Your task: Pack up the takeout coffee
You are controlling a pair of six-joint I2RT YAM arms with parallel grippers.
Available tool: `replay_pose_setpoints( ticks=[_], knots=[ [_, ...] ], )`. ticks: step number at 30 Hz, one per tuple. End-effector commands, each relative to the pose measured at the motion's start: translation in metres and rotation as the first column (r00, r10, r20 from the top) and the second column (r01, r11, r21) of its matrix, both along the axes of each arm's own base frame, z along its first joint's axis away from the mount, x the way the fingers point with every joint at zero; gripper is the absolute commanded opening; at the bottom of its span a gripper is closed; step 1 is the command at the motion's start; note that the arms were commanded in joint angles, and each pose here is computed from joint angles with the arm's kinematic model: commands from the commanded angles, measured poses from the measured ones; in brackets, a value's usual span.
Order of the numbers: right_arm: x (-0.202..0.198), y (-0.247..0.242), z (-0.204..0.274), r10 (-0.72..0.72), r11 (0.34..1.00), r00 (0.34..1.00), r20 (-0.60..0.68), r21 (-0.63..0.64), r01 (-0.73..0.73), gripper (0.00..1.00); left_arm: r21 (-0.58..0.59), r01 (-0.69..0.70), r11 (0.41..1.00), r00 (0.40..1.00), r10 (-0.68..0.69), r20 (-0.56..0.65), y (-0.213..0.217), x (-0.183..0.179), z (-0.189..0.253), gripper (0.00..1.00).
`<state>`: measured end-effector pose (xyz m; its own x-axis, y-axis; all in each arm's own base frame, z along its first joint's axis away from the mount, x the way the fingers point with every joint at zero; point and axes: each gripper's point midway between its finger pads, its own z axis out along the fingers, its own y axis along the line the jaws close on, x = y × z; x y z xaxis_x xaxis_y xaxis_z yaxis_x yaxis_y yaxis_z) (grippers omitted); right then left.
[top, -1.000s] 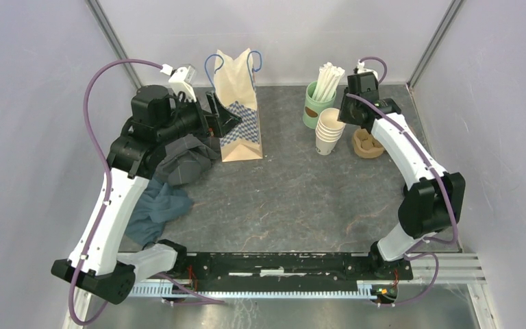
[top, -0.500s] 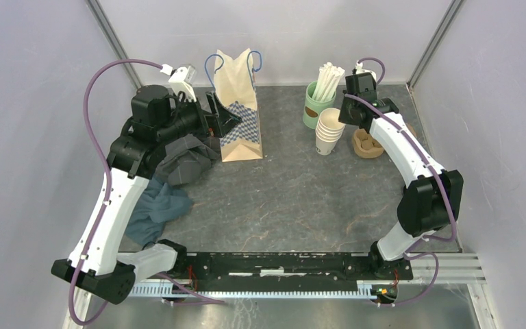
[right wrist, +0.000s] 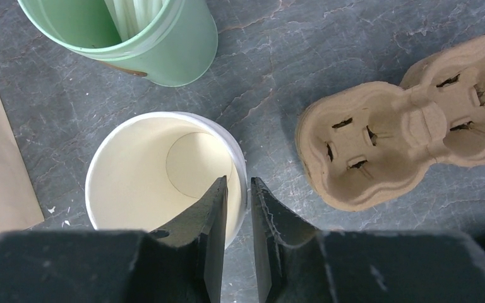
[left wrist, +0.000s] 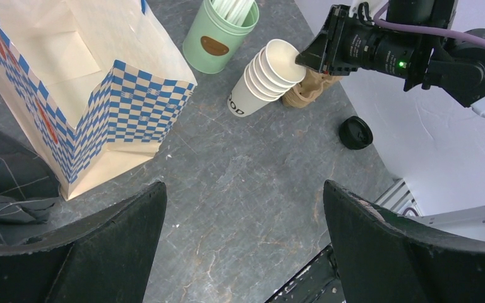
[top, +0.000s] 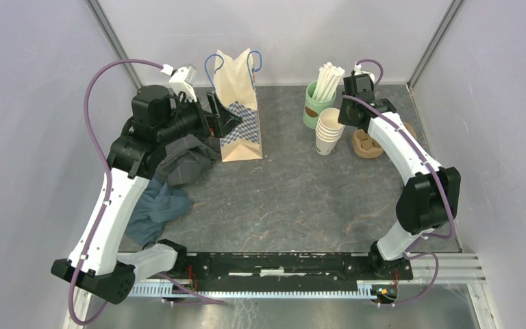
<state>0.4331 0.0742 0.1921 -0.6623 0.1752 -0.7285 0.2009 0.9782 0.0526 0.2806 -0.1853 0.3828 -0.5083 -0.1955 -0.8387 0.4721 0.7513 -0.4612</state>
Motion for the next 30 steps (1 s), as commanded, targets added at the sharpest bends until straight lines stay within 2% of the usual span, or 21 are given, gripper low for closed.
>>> replay_pose_setpoints(
  ticks=[1, 6, 17, 30],
  knots=[
    [0.005, -0.001, -0.001, -0.032, 0.999, 0.999, 0.021, 0.000, 0.032, 0.25, 0.041, 0.016, 0.999, 0.997, -0.019, 0.074, 0.003, -0.001, 0.012, 1.00],
    [0.005, 0.000, 0.006, -0.039, 0.999, 0.999, 0.032, 0.014, 0.038, 0.13, 0.037, 0.018, 0.999, 0.997, -0.021, 0.075, 0.002, -0.002, 0.014, 1.00],
    [0.002, 0.002, 0.041, -0.084, 0.993, 0.992, 0.097, 0.095, 0.075, 0.01, 0.035, 0.025, 0.999, 0.997, -0.027, 0.073, 0.000, -0.003, 0.013, 1.00],
    [-0.006, -0.001, 0.099, -0.093, 0.985, 0.974, 0.208, 0.165, 0.059, 0.00, 0.033, 0.037, 0.999, 0.996, -0.039, 0.075, -0.003, -0.006, 0.014, 1.00]
  ],
)
